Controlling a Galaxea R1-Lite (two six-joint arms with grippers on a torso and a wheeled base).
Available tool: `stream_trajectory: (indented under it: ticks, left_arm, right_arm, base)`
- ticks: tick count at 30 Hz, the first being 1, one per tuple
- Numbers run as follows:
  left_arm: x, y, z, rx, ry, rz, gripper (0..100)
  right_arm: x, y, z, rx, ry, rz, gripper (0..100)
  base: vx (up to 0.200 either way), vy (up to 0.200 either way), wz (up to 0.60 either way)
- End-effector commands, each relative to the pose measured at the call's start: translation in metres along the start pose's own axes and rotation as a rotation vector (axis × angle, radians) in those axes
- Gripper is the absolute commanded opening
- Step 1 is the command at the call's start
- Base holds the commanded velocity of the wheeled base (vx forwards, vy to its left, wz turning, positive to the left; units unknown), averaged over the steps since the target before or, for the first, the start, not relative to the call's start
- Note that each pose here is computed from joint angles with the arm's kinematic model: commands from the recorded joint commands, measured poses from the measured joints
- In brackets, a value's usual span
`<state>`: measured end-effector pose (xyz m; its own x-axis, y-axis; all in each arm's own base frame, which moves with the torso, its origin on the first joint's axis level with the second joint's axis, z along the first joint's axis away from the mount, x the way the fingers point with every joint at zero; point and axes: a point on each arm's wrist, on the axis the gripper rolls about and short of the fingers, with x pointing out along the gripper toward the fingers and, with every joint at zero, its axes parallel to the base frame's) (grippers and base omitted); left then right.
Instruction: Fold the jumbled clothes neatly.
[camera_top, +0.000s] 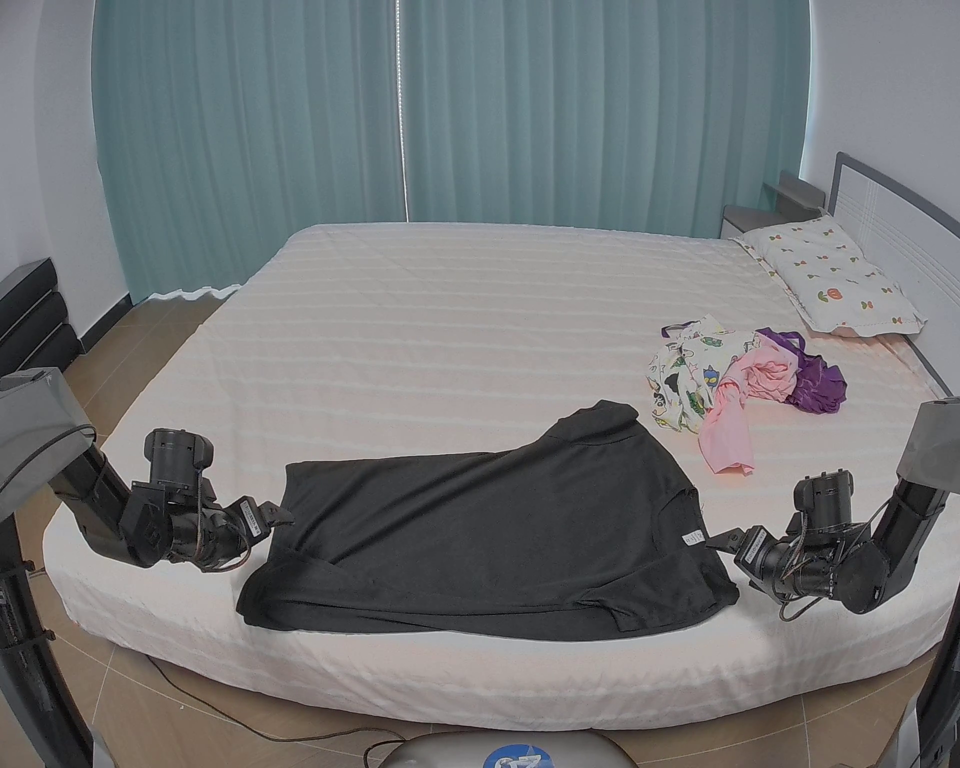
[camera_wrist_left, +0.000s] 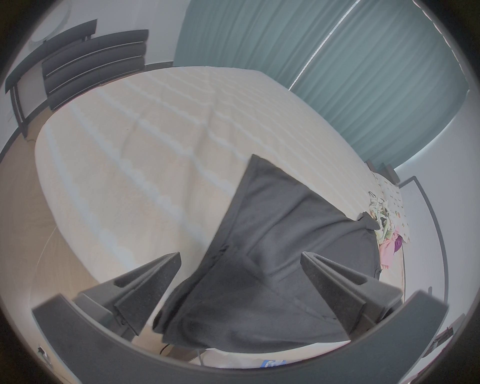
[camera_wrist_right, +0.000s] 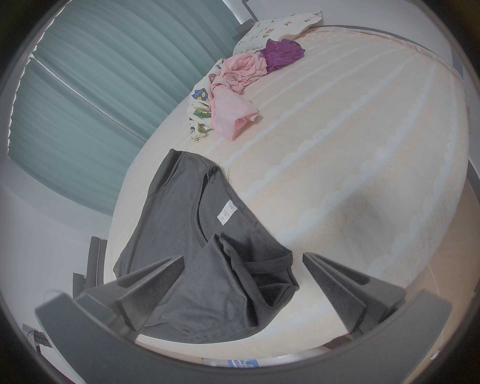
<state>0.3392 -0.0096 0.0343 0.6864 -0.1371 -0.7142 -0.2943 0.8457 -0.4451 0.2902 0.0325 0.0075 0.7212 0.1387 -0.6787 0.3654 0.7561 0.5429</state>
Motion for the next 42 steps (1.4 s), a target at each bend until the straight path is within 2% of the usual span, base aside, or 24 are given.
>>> stream_trajectory:
  ticks: [1,20,21,30,36,42]
  left_arm:
    - [0.015,-0.014,-0.004,0.031,0.015,-0.022,100]
    - [0.047,-0.012,-0.023,0.058,0.075,0.025,100]
    - [0.047,-0.012,-0.023,0.058,0.075,0.025,0]
    - [0.043,-0.008,-0.02,0.031,0.031,0.086,0]
    - [0.039,-0.011,-0.017,-0.049,0.01,0.073,0]
    - [0.039,-0.009,-0.017,-0.061,0.014,0.075,0]
  right_arm:
    - [0.0,0.004,0.001,-0.006,-0.005,0.015,100]
    - [0.002,0.009,0.001,-0.029,-0.008,0.029,100]
    - [0.002,0.009,0.001,-0.03,-0.008,0.029,100]
    - [0.007,0.019,0.003,-0.126,-0.012,0.061,100]
    - [0.022,0.028,-0.005,-0.24,0.04,0.107,100]
    - [0.044,0.031,-0.003,-0.332,0.056,0.143,100]
  base:
    - [0.0,0.0,0.0]
    - [0.0,0.0,0.0]
    - [0.0,0.0,0.0]
    - [0.0,0.0,0.0]
    - [0.0,0.0,0.0]
    - [0.0,0.0,0.0]
